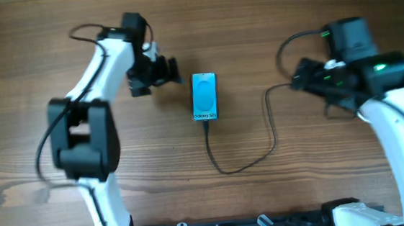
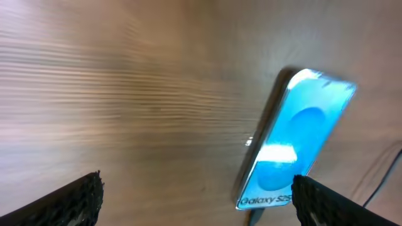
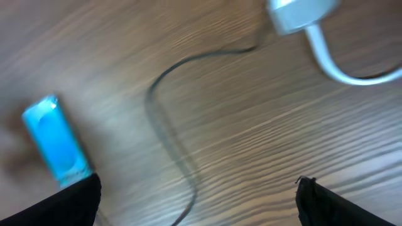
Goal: Plug charger to phone and switch on socket
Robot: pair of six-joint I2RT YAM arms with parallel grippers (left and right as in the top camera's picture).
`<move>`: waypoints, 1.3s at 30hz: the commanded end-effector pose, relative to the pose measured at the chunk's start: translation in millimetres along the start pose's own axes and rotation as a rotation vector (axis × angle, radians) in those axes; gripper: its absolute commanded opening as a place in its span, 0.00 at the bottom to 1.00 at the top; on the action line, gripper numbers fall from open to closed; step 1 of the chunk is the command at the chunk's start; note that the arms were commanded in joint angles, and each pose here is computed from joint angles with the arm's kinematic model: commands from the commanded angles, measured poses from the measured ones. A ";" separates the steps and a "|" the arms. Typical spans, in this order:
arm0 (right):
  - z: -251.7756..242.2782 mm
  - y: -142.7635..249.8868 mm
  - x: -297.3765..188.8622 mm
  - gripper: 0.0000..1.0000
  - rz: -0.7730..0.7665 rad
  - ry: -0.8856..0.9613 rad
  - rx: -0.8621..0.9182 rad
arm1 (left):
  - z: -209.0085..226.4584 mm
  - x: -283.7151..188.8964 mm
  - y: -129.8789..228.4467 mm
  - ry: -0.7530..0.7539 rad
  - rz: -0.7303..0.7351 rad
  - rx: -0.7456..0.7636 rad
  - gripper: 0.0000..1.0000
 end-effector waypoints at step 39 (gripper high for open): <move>-140.0 -149.7 201.6 1.00 -0.097 0.106 0.397 | -12.6 -106.9 13.0 -0.049 -0.309 -0.013 1.00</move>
Point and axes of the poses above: each gripper's point midway between its finger pads, its own x axis out along the fingers, its own z axis along the line the jaws close on, y = z × x, the point moved 7 cm from there along -x, back along the fingers, and after that the axes turned 2 degrees about x, right-handed, at the moved point
